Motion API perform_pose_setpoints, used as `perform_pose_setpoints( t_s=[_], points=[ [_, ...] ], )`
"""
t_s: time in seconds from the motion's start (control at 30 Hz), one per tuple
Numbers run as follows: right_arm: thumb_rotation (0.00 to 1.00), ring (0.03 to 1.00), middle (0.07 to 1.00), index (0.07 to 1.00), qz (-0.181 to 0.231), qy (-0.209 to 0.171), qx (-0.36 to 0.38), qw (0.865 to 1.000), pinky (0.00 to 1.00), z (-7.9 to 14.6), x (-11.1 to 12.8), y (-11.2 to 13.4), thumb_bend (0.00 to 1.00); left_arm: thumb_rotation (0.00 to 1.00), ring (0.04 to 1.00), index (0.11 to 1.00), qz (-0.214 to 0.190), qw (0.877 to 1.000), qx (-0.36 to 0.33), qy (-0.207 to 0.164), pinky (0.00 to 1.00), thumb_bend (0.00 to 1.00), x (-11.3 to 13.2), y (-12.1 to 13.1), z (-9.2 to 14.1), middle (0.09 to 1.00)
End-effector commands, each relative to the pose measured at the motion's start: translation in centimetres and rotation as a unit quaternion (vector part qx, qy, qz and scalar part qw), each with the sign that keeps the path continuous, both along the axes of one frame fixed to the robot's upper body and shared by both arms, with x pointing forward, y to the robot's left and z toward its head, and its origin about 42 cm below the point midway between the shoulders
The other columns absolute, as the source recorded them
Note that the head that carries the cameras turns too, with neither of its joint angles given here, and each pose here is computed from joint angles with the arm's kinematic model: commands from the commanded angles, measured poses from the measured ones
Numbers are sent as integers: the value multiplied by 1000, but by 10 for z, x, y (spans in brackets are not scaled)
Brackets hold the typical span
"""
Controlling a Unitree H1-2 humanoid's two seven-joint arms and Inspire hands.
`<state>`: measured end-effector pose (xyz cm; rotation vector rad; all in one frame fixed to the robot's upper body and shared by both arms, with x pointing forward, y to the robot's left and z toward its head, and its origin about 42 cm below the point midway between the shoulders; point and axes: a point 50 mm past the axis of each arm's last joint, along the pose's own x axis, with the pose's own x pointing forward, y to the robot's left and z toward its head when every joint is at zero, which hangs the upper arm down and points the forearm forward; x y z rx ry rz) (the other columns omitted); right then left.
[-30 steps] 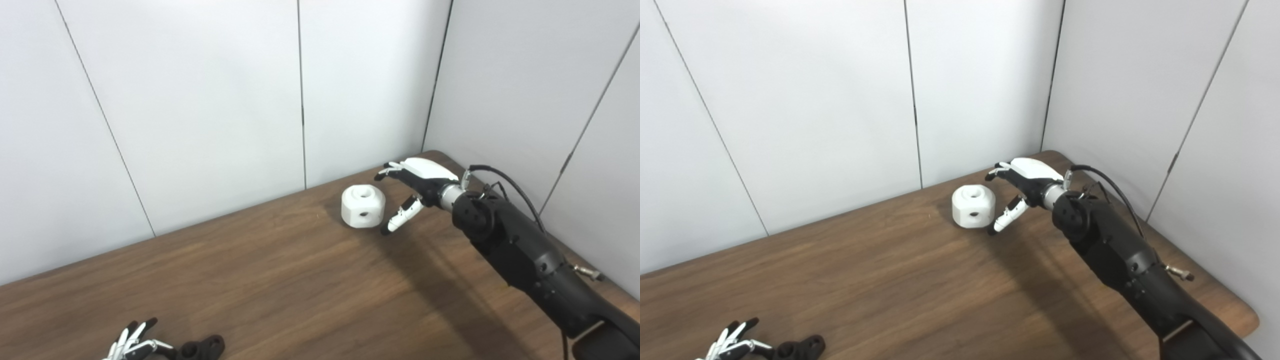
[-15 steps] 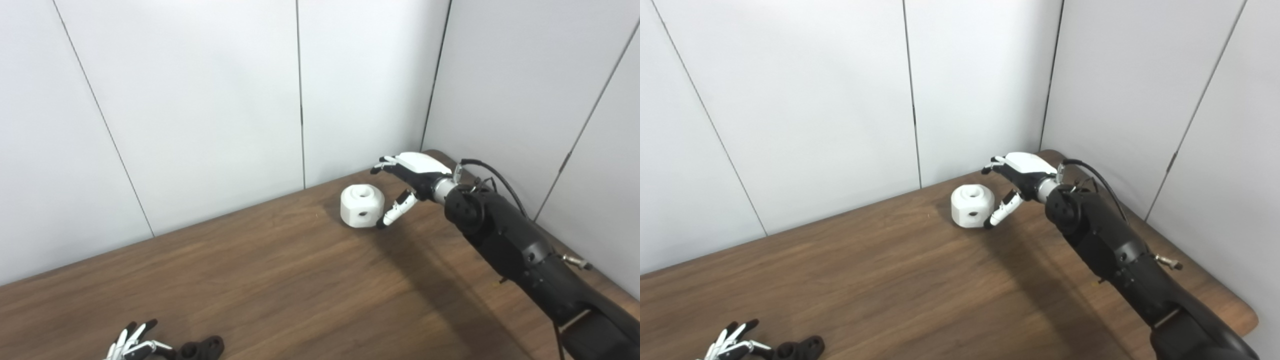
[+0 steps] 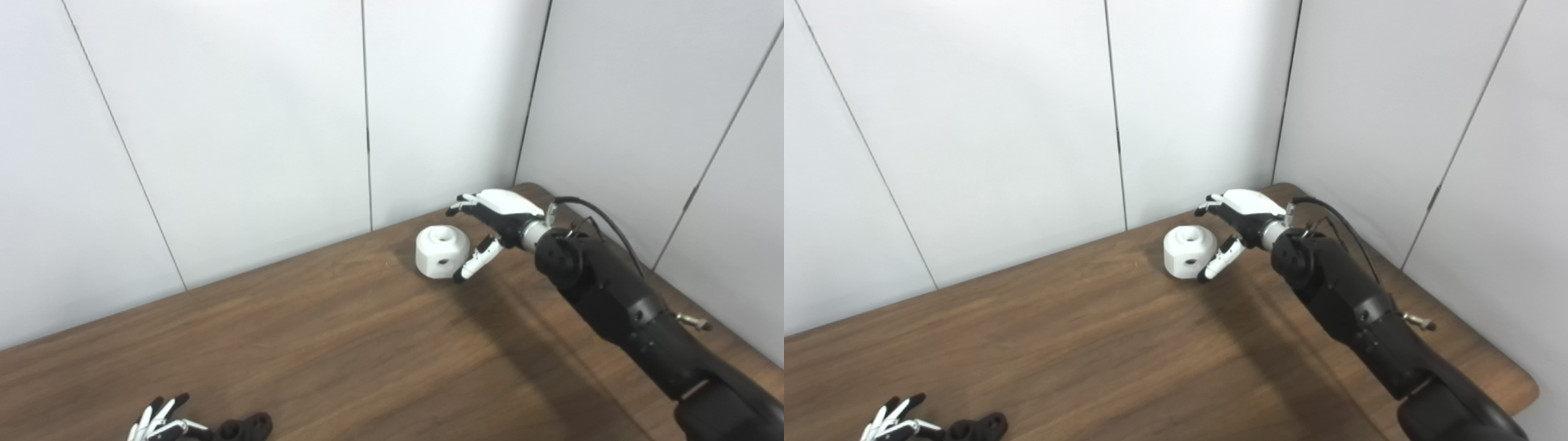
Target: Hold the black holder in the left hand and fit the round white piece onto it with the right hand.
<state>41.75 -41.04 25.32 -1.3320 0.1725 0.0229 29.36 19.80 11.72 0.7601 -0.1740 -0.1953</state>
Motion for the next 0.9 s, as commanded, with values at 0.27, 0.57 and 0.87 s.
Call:
perform_pose_setpoints(
  t_s=[0.27,0.57,0.87],
  points=[
    [381,1000,988,851,6,-43,-22,999,1000,29,16,9,1000,38,1000,482,1,1000,7,11,1000,518,-10,3,-6,911],
    [374,1000,990,858,-2,-37,-22,999,1000,28,21,12,1000,38,1000,482,2,1000,3,13,1000,518,-13,3,-5,912],
    [374,1000,982,847,1,-33,-24,999,1000,24,26,11,1000,38,1000,482,1,1000,4,12,1000,518,-16,4,-4,913]
  ],
)
